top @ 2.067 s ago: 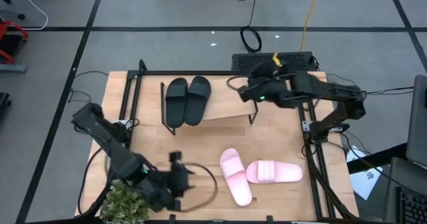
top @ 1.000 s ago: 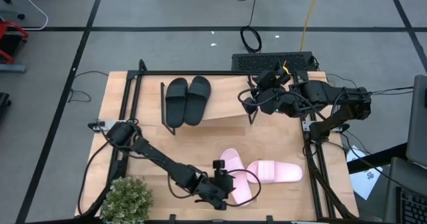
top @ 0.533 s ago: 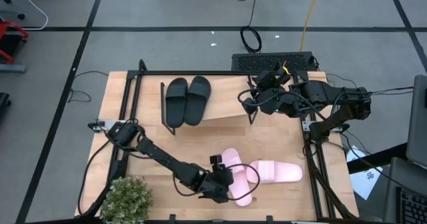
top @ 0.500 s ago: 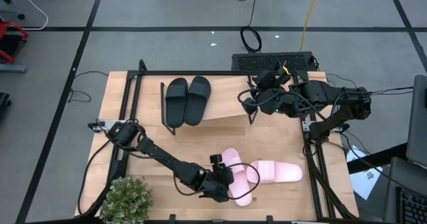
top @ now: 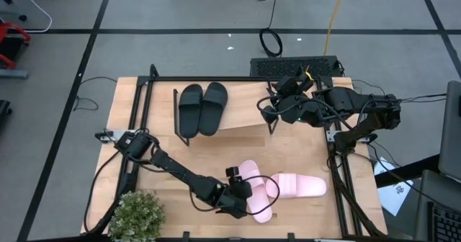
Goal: Pick and place slides into the shelf
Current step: Put the left slide on the shelf
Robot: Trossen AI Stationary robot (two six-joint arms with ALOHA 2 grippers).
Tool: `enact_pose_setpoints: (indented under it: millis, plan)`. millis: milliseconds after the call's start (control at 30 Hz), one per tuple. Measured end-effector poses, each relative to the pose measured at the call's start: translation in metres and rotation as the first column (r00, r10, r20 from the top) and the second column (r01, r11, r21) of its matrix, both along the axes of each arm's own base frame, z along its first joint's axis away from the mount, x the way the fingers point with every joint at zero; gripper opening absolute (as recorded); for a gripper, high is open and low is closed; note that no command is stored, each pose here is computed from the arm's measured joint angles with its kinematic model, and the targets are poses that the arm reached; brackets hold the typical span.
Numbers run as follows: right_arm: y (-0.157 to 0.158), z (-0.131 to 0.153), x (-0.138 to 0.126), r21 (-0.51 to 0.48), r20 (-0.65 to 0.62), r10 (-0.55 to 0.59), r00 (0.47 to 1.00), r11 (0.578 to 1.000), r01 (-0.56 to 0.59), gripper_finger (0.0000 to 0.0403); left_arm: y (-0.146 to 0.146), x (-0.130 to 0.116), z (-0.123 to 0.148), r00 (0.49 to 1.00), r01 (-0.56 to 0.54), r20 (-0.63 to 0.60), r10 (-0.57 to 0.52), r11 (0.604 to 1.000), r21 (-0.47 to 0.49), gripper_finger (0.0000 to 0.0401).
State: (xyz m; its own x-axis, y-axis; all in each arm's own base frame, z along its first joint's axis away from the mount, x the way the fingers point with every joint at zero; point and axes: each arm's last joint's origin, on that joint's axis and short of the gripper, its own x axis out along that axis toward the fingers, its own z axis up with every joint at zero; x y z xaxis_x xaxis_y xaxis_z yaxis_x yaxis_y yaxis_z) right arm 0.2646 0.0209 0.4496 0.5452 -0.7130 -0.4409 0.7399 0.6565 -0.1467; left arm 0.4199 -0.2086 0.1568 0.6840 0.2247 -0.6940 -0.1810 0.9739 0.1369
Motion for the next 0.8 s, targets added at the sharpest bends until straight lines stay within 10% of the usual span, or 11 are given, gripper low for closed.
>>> enact_pose_setpoints:
  millis: [467,800]
  plan:
    - [0.0,0.001,0.001,0.002,0.01,0.0,1.0,1.0,0.0,0.008,0.011,-0.007,-0.005,0.992,-0.108,-0.055,0.112,0.992,0.072,0.0182]
    - [0.0,0.001,0.001,0.002,0.009,0.0,1.0,1.0,0.0,0.008,0.017,-0.008,-0.007,0.988,-0.126,-0.08,0.134,0.987,0.096,0.0057]
